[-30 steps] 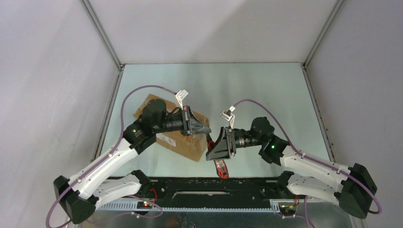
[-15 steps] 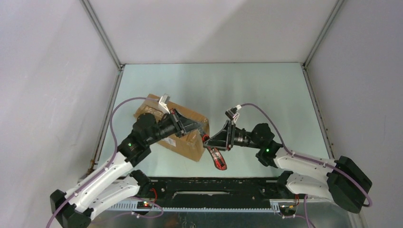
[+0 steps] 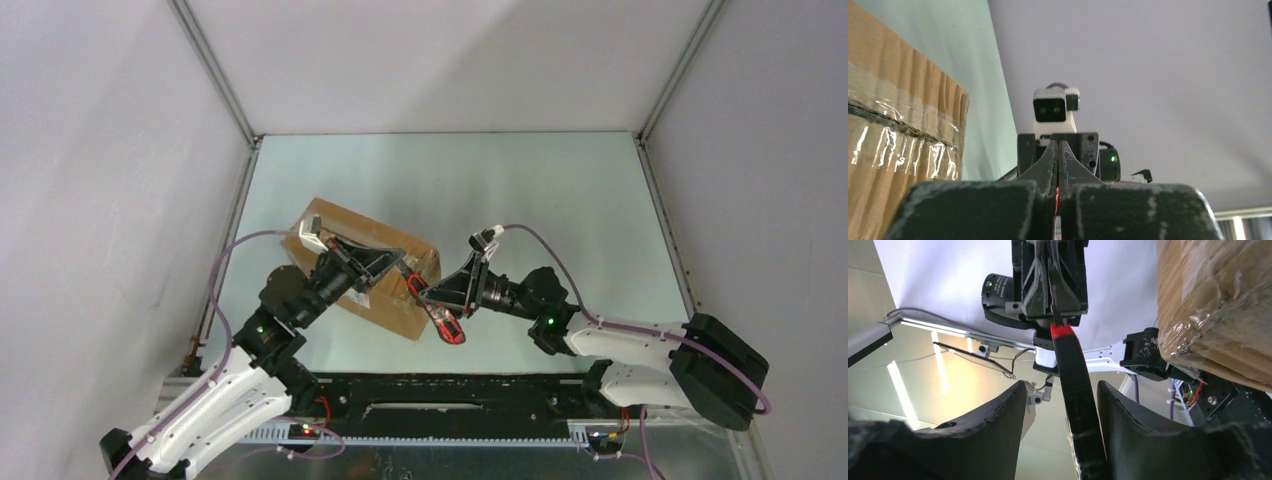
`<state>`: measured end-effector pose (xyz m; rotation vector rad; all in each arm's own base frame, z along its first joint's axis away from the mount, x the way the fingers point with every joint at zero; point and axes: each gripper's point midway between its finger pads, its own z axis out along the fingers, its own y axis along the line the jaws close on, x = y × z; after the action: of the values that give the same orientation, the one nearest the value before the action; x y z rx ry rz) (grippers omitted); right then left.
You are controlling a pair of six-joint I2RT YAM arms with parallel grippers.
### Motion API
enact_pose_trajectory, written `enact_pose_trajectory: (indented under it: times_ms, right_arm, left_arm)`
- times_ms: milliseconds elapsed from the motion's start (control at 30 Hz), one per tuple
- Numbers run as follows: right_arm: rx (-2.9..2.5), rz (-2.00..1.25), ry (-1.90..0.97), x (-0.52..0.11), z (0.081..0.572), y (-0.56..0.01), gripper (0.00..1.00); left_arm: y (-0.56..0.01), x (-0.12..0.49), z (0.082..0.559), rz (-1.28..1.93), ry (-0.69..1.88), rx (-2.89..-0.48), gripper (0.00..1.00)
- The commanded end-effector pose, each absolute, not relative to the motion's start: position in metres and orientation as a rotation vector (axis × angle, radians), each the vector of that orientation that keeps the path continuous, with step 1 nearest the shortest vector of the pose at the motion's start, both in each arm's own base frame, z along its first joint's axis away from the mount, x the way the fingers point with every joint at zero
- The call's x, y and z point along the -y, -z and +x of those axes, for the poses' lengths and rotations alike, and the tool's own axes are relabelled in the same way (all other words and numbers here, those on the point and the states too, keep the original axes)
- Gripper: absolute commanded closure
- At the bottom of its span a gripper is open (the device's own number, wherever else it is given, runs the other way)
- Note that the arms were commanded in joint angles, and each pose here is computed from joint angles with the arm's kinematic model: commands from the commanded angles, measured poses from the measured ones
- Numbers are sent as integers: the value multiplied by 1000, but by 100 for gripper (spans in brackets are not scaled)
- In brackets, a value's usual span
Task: Unpack the express box
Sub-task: Adjust the knife.
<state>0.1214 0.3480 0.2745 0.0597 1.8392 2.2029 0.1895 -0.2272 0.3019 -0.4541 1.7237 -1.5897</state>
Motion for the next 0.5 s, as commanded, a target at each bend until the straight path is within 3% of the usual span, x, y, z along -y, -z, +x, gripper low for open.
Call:
enact_pose_trajectory:
  times_ms: [0,333,467]
  right_arm:
    - [-1754,42,-2238,-353,116,-294,42]
    - [-1772,7,-2262,-351,102,-285,39]
    - [-1769,-3,-2270,-349,98,-285,46]
  left_arm:
    - [-319,208,203,-584,1574,-1582,100]
    - [-328,190,209,-649,1524,-1498,100]
    - [-328,188,210,-657,1518,-1490,100]
